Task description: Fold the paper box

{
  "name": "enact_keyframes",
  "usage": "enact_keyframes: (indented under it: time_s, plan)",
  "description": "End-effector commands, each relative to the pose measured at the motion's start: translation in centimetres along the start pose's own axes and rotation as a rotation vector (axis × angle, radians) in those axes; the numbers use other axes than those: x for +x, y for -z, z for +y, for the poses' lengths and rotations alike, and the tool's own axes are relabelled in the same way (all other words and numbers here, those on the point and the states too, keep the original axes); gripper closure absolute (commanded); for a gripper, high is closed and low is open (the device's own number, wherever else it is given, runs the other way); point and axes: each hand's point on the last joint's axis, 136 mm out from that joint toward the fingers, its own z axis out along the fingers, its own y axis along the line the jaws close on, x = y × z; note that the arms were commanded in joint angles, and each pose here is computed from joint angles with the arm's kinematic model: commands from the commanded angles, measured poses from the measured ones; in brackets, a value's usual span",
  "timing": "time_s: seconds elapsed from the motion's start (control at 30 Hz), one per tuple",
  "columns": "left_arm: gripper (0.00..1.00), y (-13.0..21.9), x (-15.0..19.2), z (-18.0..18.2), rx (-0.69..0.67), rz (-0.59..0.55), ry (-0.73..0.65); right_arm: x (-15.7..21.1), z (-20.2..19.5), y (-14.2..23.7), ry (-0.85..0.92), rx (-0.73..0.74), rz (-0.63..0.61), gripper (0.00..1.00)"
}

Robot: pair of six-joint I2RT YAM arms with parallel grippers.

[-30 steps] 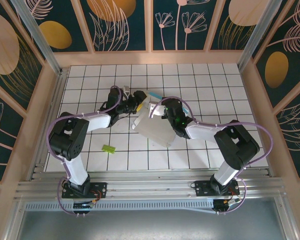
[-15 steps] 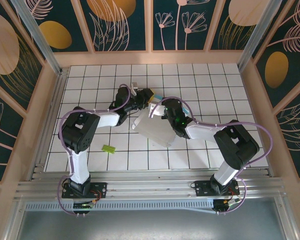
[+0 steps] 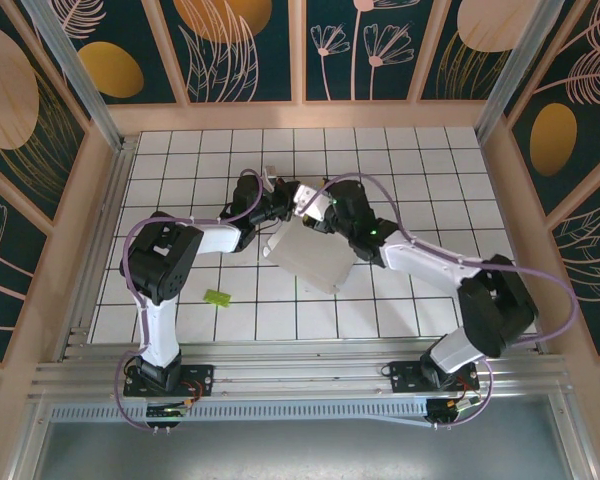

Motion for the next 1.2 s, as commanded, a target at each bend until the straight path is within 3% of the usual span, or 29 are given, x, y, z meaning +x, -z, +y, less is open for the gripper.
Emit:
enact_keyframes:
  time_s: [0.0,0.1,0.17,0.37,0.63,1.17]
  plan:
    - [0.93,-0.3,-0.3,-0.4,0.020,-0.007,-0.017,-4.3,-2.1,3.2,-0.389,-0.144,-0.154,0.22]
    - [0.93,-0.3,-0.4,-0.4,0.018,-0.007,-0.019,-4.1,-6.3,4.2,-0.761,-0.261,-0.216,0.18]
    - [0.93,-0.3,-0.4,-0.5,0.018,-0.009,-0.022,-2.5,-8.0,3.7,-0.946,-0.331,-0.182,0.20]
    - [0.93,-0.3,-0.4,-0.7,0.013,-0.009,-0.030,0.9,-8.6,1.5,-1.173,-0.509,-0.060,0.23]
    - [0.92,-0.3,-0.5,-0.9,0.012,-0.012,-0.032,4.9,-5.1,-2.1,-1.293,-0.710,0.075,0.26]
    - [0.86,-0.3,-0.4,-0.7,0.003,-0.013,-0.035,9.5,-0.9,-5.4,-1.371,-0.747,0.224,0.41]
